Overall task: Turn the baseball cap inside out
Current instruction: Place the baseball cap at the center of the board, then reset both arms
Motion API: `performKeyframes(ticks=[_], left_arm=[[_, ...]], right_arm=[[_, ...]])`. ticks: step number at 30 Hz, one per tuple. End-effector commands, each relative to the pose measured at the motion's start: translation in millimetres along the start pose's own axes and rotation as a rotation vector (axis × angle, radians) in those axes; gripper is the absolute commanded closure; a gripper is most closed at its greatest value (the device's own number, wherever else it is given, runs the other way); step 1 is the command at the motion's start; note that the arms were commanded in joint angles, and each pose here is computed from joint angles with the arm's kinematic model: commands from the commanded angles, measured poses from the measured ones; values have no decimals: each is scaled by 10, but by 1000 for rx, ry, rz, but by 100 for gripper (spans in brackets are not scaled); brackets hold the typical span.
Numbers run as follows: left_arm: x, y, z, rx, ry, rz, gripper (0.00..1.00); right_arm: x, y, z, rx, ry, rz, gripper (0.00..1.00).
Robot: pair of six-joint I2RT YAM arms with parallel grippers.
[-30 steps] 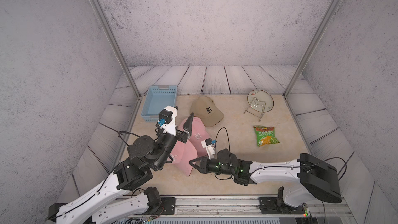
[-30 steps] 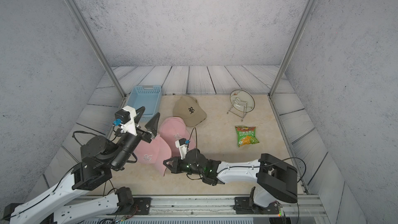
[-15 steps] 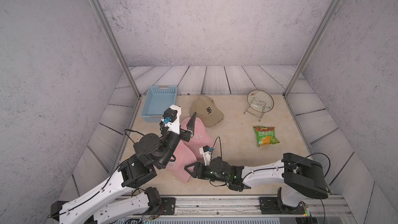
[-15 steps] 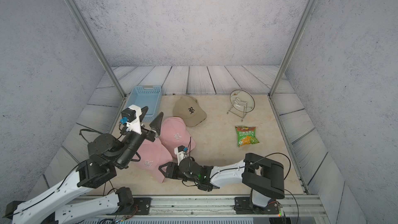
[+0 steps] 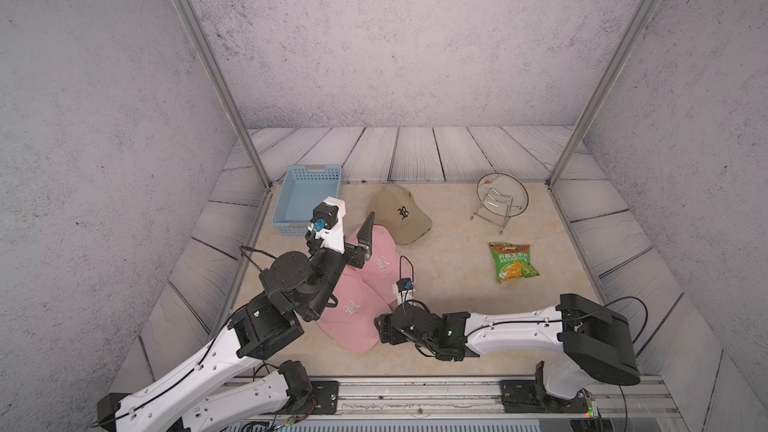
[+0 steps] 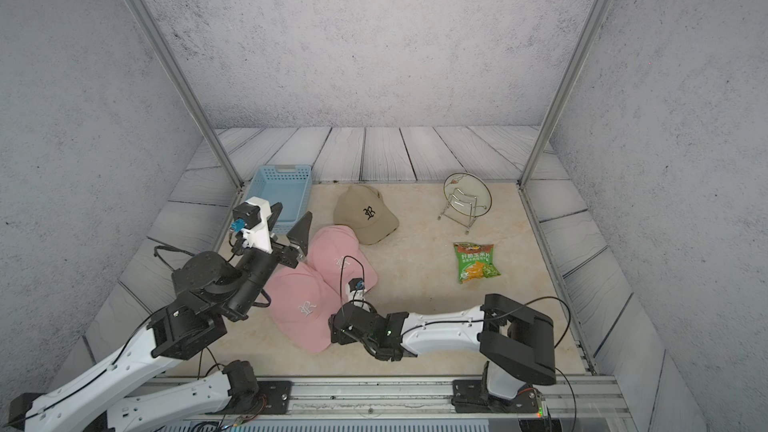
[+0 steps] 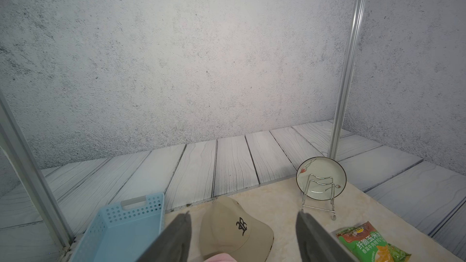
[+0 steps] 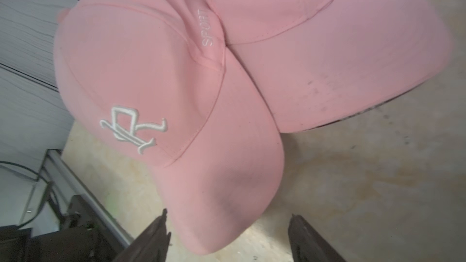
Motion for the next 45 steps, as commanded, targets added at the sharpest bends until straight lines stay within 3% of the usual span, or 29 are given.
performKeyframes(ticks=[1, 5, 9, 11, 20, 31, 39, 45], left_arm=[[64, 26, -7, 0, -2, 39, 29], [21, 69, -31, 7, 16, 52, 29], [-14, 124, -45, 14, 27, 68, 29], [-29, 149, -47, 20, 31, 71, 29], [-117, 231, -56, 36, 61, 90, 29], [-170, 325, -68, 61, 67, 82, 28], [-204, 383, -93, 76, 75, 81, 28], [-262, 458, -130, 107, 92, 84, 27]], right_arm=[[259, -148, 225, -91, -74, 142, 22], [395, -281, 166, -83, -59, 138, 28], [420, -336, 3, -95, -19, 157, 49], [407, -299, -74, -80, 15, 168, 54], [232, -494, -455, -81, 179, 46, 56], [393, -917, -626, -165, 172, -67, 53], [569, -1160, -754, -208, 158, -95, 72], [781, -1350, -690, -254, 123, -84, 66]])
Point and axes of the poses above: each gripper's point midway between its finger pads, its own z axis back along the fingers, its own y axis along the line the jaws close on, x = y × z, the point moved 5 cm from there along z, back along the fingers, and after that the axes turned 12 degrees about z, right-handed, at the moved point
